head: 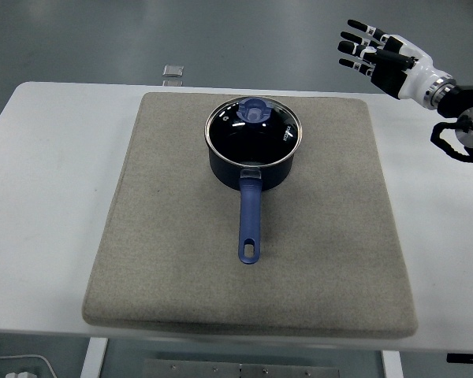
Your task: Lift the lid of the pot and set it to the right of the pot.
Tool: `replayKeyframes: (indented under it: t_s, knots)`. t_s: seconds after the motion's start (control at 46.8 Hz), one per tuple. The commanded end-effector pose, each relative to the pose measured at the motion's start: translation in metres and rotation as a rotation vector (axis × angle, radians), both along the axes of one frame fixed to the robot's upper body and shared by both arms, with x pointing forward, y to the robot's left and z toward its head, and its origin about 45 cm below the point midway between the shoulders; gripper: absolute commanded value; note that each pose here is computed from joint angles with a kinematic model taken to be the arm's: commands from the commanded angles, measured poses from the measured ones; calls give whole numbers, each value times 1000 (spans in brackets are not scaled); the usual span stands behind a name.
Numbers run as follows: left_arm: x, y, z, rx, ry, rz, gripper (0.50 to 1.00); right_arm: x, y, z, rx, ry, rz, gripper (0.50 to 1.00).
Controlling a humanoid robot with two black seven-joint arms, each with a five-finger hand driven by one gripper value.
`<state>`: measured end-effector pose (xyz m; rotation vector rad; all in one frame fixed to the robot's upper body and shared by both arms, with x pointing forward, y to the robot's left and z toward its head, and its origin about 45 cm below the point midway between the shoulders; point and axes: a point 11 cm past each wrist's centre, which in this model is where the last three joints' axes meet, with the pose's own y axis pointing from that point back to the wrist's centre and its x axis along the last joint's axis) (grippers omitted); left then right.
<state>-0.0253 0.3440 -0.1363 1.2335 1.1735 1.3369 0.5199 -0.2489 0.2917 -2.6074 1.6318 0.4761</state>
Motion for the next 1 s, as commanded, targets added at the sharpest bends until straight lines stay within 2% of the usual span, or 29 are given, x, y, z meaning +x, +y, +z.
replayKeyframes:
  t_s: [0.0,0.278,0.449,0.812,0.983]
  knots:
    - [0,0,0,1,0,0,1000,2,3,7,-10,-16,12,924]
    - [0,0,0,1,0,0,1000,7,15,33,-143,-96,76,921]
    - [0,0,0,1,0,0,1000,2,35,45,-238,-145,168,924]
    - [0,0,0,1,0,0,1000,-12,66,37,-429,-215,319,924]
    - [0,0,0,1,0,0,1000,-20,83,38,-510,-261,396,921]
